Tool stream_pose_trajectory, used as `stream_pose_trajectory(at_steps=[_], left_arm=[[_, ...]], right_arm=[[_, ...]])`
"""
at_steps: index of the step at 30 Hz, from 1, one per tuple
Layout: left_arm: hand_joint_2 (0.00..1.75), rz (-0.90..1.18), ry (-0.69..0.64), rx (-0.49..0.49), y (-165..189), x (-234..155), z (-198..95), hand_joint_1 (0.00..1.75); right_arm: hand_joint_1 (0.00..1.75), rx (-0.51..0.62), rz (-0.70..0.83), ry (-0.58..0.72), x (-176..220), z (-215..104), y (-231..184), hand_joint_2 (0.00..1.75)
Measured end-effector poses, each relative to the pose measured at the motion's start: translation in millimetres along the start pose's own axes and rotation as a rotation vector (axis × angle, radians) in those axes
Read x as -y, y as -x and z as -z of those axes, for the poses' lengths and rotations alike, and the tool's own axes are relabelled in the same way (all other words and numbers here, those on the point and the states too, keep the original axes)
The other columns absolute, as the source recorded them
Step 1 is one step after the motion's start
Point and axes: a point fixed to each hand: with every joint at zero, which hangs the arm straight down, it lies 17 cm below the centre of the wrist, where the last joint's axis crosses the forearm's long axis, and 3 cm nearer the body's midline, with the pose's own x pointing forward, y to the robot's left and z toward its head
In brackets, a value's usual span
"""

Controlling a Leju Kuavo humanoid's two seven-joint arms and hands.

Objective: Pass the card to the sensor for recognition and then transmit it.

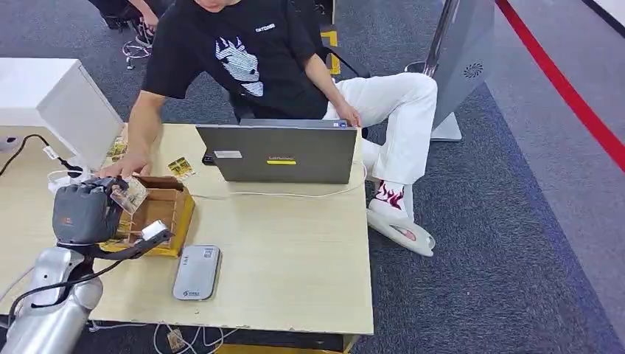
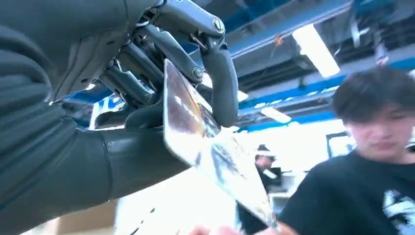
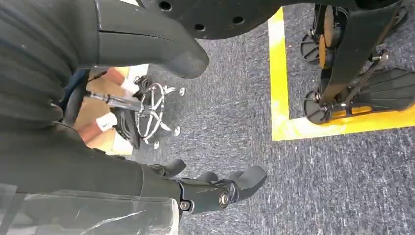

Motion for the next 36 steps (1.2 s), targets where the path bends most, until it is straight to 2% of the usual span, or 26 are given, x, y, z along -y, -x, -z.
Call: stream_pose_trajectory(at_steps=[28, 29, 30, 36], left_arm=[[1.75, 0.009, -0.03, 0.016, -1.5, -11.4, 5.9, 1.75], [1.75, 0.009, -0.029, 0.016, -1.4, -11.0, 5.6, 1.54], [1.75, 0.01, -0.028, 0.016, -1.5, -10.5, 5.3, 0.0], [1.75, 0.014, -0.028, 0.017, -3.9, -8.3, 1.7, 0.0]], right_arm=[[0.0, 0.0, 0.003, 0.001, 0.1, 0.0, -0.5, 1.75], [0.0, 0.0, 0.004, 0.001, 0.2, 0.0, -0.6, 1.75], [0.0, 0.0, 0.005, 0.001, 0.3, 0.0, -0.6, 1.75], [0.0, -0.004, 0.009, 0.003, 0.7, 0.1, -0.5, 1.75]])
